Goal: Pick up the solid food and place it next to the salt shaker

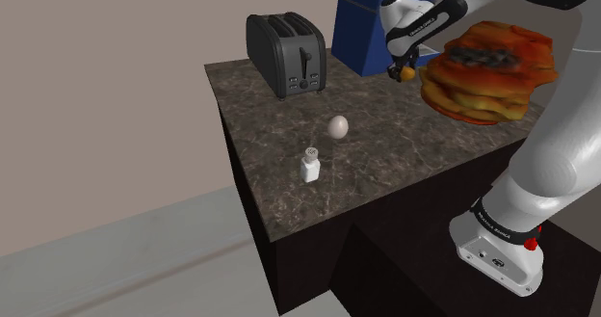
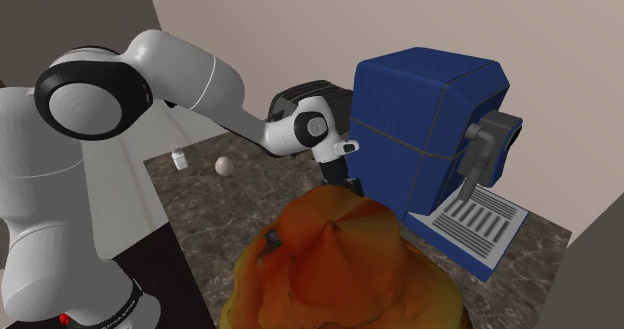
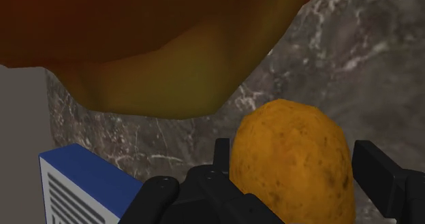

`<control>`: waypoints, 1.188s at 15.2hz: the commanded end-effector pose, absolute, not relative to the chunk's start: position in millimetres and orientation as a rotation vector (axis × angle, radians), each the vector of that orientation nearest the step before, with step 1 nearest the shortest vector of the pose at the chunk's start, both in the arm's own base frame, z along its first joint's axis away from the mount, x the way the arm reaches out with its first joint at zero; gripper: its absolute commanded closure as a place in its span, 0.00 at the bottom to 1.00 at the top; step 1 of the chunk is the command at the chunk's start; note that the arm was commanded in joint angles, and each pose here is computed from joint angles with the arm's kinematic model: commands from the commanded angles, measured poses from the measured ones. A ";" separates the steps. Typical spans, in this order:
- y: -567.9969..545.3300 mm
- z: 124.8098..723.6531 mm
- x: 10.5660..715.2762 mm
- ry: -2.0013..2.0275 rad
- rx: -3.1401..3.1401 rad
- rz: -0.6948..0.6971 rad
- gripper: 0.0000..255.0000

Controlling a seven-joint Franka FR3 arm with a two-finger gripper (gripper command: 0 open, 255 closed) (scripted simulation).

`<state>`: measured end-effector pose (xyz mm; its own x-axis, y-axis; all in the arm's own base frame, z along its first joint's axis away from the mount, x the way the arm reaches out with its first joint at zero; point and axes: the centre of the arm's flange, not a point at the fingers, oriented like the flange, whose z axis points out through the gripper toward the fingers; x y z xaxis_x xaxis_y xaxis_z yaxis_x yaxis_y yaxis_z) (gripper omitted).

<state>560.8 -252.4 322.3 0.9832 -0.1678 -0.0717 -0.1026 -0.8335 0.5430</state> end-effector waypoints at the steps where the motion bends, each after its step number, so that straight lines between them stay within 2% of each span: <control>1: -252.2 333.2 561.5 -0.189 2.563 -0.156 1.00; 18: -252.2 423.0 561.5 -0.189 2.563 -0.156 1.00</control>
<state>561.3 -251.4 417.2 0.9833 -0.1676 -0.0716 -0.1025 -0.8335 0.5429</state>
